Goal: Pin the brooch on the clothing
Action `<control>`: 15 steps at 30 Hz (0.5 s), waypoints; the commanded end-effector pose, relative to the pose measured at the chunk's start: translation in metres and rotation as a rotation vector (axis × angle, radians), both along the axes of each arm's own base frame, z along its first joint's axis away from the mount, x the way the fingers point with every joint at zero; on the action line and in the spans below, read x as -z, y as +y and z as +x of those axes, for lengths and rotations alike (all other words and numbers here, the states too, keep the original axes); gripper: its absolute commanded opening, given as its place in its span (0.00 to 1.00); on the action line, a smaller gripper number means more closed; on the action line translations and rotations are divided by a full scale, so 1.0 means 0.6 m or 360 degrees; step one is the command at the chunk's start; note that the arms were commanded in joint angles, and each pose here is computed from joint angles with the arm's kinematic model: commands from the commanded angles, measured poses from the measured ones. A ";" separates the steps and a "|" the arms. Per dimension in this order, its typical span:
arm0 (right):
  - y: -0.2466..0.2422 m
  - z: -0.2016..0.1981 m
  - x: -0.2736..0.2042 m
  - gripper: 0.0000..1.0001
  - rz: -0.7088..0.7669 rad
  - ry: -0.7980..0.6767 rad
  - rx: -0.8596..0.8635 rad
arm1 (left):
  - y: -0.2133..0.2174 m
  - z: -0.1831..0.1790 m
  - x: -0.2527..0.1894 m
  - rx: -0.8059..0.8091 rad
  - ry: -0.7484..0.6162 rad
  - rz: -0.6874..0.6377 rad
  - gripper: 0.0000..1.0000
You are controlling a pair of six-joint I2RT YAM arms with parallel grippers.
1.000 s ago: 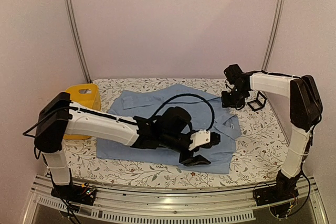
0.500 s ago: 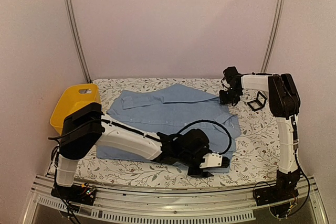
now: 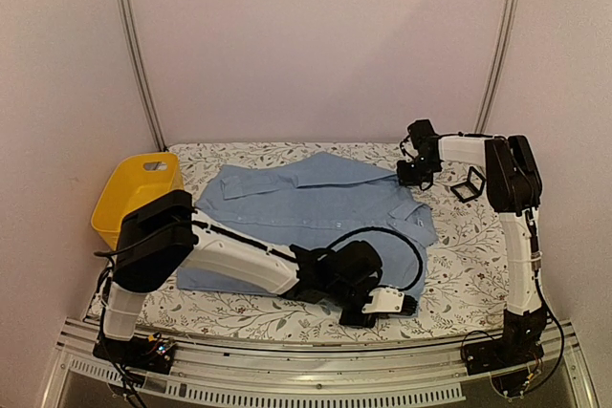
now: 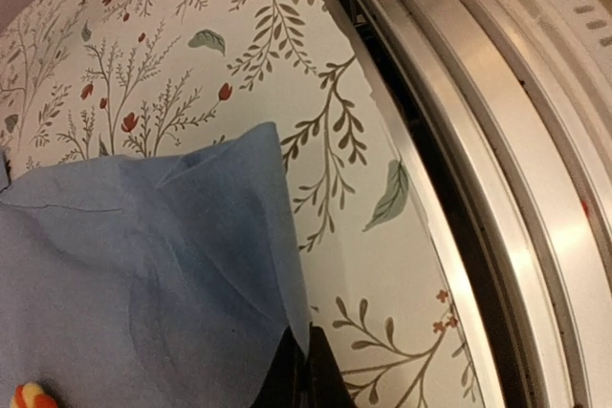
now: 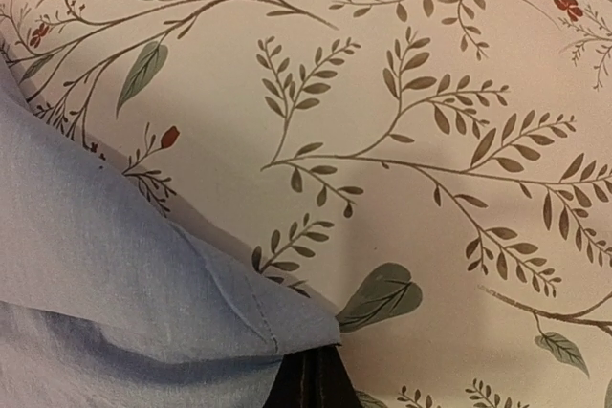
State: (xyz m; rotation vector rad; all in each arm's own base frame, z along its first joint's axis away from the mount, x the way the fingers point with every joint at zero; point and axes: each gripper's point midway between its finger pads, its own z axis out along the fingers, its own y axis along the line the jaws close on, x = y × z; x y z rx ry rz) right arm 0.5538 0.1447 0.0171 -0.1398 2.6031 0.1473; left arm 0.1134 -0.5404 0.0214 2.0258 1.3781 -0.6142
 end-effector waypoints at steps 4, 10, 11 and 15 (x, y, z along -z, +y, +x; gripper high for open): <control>0.008 0.048 0.013 0.00 0.0108 -0.0061 0.0020 | -0.010 -0.039 0.001 0.0231 0.0098 0.0007 0.00; 0.012 0.040 0.016 0.05 0.0130 -0.0036 0.0014 | -0.009 -0.028 -0.001 0.0205 0.0170 0.0004 0.16; 0.011 0.038 0.014 0.12 0.0122 -0.0033 0.0009 | -0.009 -0.027 -0.003 0.0200 0.0165 -0.0001 0.26; 0.000 0.035 -0.013 0.31 0.0064 -0.0054 0.0010 | -0.005 -0.028 -0.033 0.0186 0.0180 -0.0046 0.43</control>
